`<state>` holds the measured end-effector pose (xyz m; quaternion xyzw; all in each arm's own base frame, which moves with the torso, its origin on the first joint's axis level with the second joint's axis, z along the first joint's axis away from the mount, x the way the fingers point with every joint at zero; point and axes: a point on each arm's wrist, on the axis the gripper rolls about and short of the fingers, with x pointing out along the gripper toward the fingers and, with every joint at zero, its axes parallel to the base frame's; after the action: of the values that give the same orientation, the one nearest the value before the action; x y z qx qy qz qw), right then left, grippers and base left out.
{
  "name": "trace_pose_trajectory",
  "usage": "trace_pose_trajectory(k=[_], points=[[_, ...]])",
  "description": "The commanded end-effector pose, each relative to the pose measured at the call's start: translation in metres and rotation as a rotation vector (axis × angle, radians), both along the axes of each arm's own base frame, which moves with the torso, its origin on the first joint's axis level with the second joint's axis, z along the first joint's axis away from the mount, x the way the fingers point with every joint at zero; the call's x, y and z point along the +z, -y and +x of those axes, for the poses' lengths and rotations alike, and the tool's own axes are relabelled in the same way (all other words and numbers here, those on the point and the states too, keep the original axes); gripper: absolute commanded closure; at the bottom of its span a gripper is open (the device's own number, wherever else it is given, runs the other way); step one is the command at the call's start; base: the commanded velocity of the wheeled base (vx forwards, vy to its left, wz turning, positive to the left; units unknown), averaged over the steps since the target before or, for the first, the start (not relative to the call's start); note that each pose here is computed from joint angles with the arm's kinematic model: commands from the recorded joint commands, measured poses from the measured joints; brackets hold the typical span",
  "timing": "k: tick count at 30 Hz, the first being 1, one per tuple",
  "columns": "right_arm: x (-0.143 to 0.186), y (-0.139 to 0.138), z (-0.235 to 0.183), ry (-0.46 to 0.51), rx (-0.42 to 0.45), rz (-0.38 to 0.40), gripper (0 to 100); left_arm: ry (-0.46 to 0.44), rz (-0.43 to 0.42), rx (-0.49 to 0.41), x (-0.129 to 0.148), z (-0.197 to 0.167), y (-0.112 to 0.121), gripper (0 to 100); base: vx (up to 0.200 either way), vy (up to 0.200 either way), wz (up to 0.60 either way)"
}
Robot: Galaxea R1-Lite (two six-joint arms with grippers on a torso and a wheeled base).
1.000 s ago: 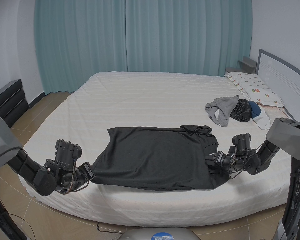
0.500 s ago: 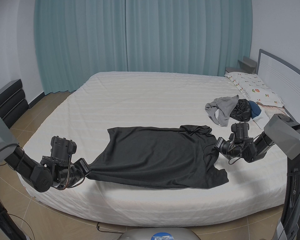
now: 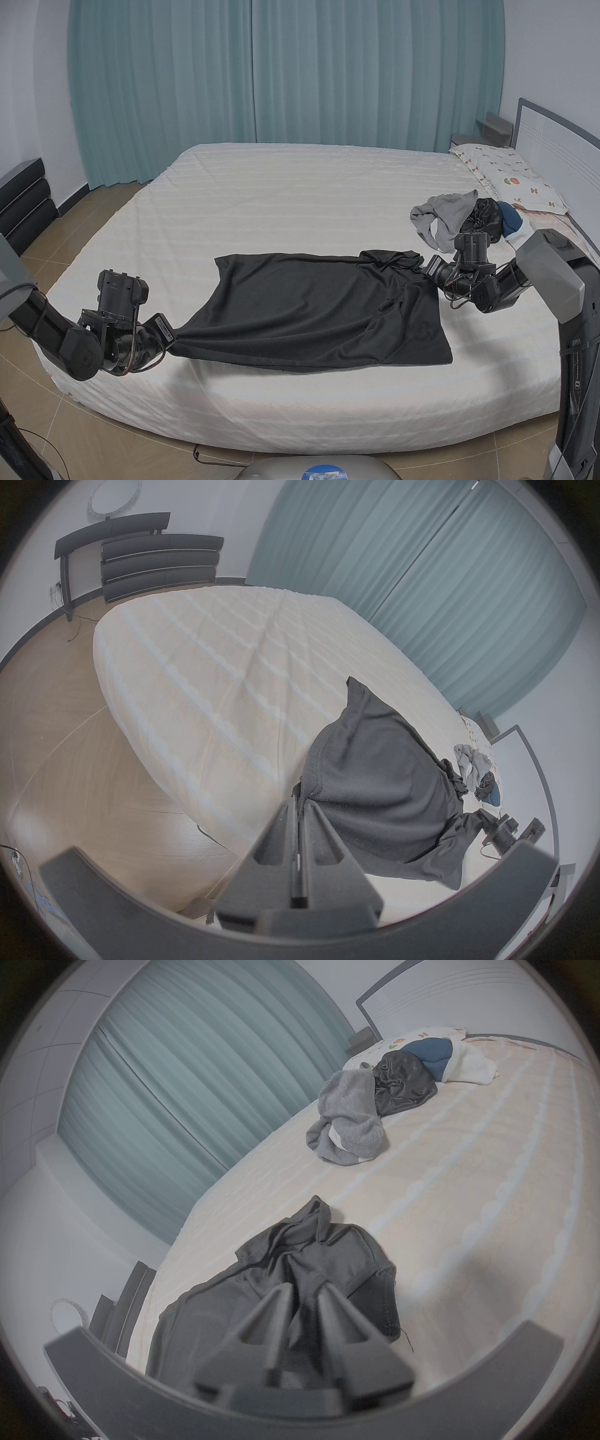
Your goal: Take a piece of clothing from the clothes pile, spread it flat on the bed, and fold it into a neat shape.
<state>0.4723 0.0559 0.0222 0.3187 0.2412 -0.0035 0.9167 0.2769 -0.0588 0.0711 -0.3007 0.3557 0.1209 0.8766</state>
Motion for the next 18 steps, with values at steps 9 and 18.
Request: trace_pose_trajectory(k=[9, 18], points=[[0.008, 0.035, -0.020, -0.031, -0.007, 0.072, 0, -0.004, -0.004, -0.003, -0.001, 0.000, 0.000, 100, 0.000, 0.000, 0.00], [-0.007, 0.052, -0.091, -0.164, 0.250, 0.064, 0, 0.002, -0.005, -0.003, 0.001, 0.000, 0.000, 100, 0.000, 0.000, 0.00]])
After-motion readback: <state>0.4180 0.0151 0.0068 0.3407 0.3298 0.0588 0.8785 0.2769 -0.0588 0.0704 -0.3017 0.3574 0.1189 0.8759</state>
